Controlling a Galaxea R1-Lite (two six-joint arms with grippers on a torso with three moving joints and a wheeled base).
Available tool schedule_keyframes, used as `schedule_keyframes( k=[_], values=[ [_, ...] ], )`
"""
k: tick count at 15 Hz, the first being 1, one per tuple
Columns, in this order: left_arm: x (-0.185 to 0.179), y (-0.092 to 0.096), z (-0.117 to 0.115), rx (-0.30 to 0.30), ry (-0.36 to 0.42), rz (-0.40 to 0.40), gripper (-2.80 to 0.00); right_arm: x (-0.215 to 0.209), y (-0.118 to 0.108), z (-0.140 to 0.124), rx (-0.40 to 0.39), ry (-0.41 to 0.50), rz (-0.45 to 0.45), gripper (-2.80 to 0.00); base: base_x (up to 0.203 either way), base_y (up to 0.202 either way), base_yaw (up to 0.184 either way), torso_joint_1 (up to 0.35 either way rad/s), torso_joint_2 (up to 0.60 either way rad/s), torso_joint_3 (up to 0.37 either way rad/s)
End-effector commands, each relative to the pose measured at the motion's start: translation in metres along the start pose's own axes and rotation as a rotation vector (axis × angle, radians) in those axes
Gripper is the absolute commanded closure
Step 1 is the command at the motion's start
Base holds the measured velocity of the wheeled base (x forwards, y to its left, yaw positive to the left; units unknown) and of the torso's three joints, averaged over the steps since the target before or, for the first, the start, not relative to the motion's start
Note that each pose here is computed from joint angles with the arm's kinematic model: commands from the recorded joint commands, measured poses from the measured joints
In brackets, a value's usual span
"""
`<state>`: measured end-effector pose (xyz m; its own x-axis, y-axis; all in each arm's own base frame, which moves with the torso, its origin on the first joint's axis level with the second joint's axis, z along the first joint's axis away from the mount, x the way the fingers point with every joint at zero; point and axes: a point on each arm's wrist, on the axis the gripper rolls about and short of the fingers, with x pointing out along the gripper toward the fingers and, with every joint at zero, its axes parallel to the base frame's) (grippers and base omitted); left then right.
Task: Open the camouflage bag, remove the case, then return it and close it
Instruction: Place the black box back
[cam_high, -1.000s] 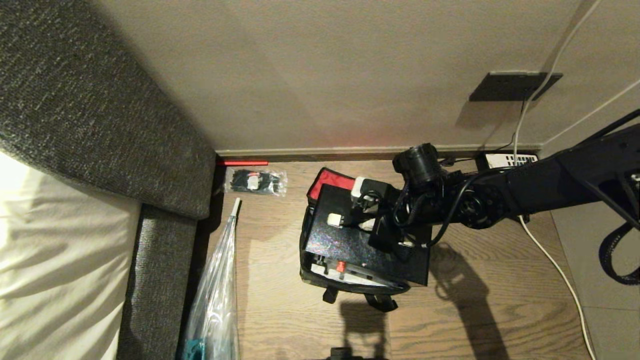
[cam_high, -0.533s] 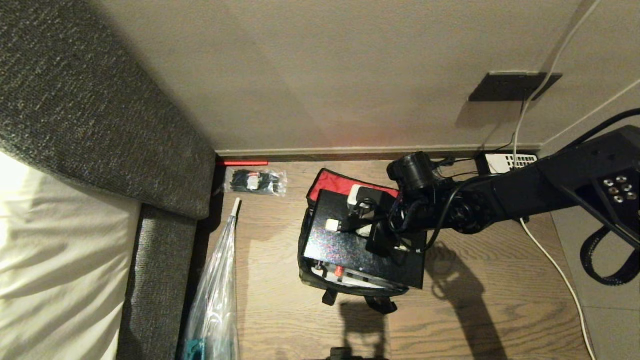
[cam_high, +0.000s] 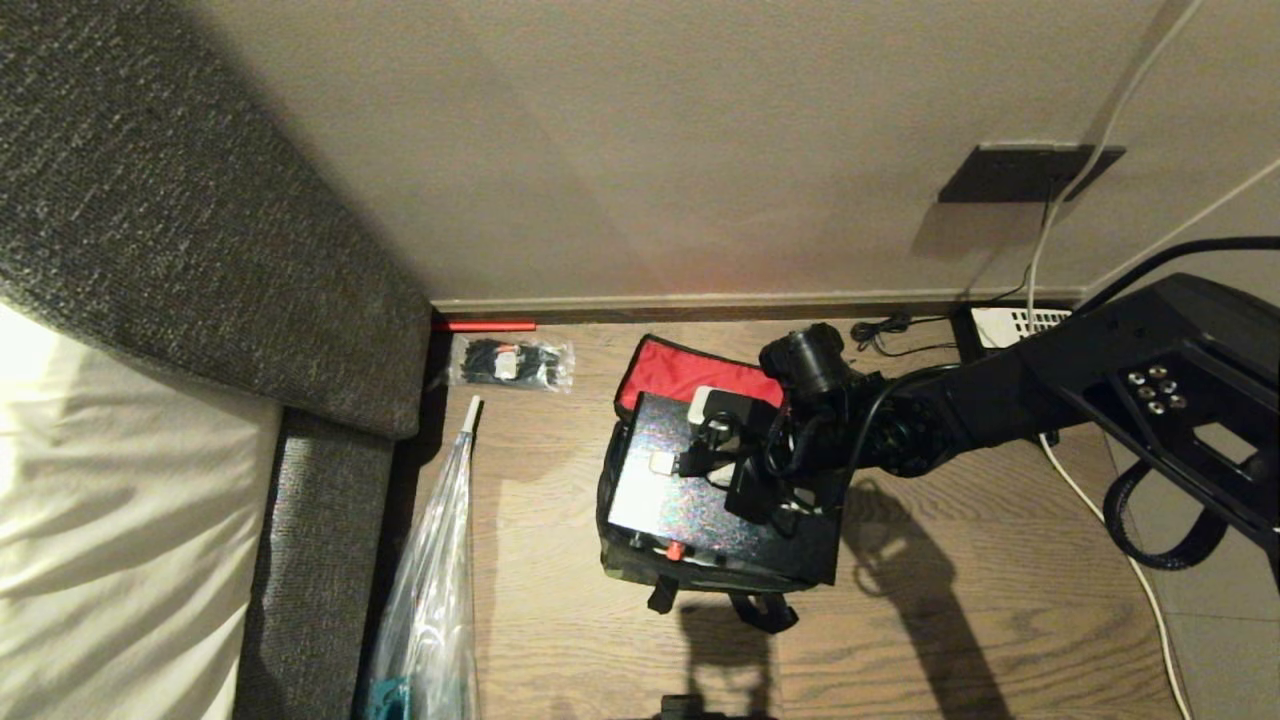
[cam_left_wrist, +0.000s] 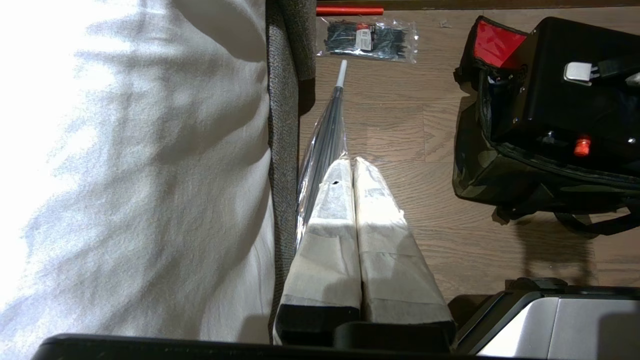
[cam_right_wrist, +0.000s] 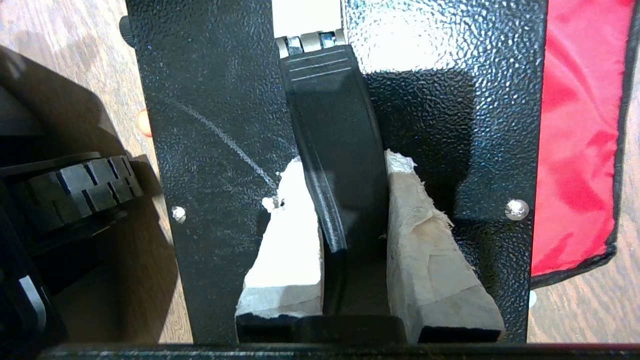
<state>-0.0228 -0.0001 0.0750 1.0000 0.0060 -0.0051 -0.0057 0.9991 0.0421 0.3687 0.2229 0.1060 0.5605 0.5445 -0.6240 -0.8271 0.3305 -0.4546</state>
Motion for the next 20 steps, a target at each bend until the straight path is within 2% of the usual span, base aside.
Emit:
schedule_keyframes(
  k=[1,19,20],
  values=[
    [0.000,0.000,0.000,0.001,0.000,0.002,0.00,0.009,0.003,-0.005,0.000,0.015,0.016,0.00,0.000,0.000,0.000,0.000,0.00,0.000],
    [0.000,0.000,0.000,0.001,0.000,0.001,0.00,0.051,0.007,-0.023,0.004,-0.005,-0.016,0.00,0.000,0.000,0.000,0.000,0.00,0.000],
    [0.000,0.000,0.000,0.001,0.000,0.002,0.00,0.052,0.007,-0.024,0.003,-0.003,-0.013,-2.80,0.000,0.000,0.000,0.000,0.00,0.000]
  ],
)
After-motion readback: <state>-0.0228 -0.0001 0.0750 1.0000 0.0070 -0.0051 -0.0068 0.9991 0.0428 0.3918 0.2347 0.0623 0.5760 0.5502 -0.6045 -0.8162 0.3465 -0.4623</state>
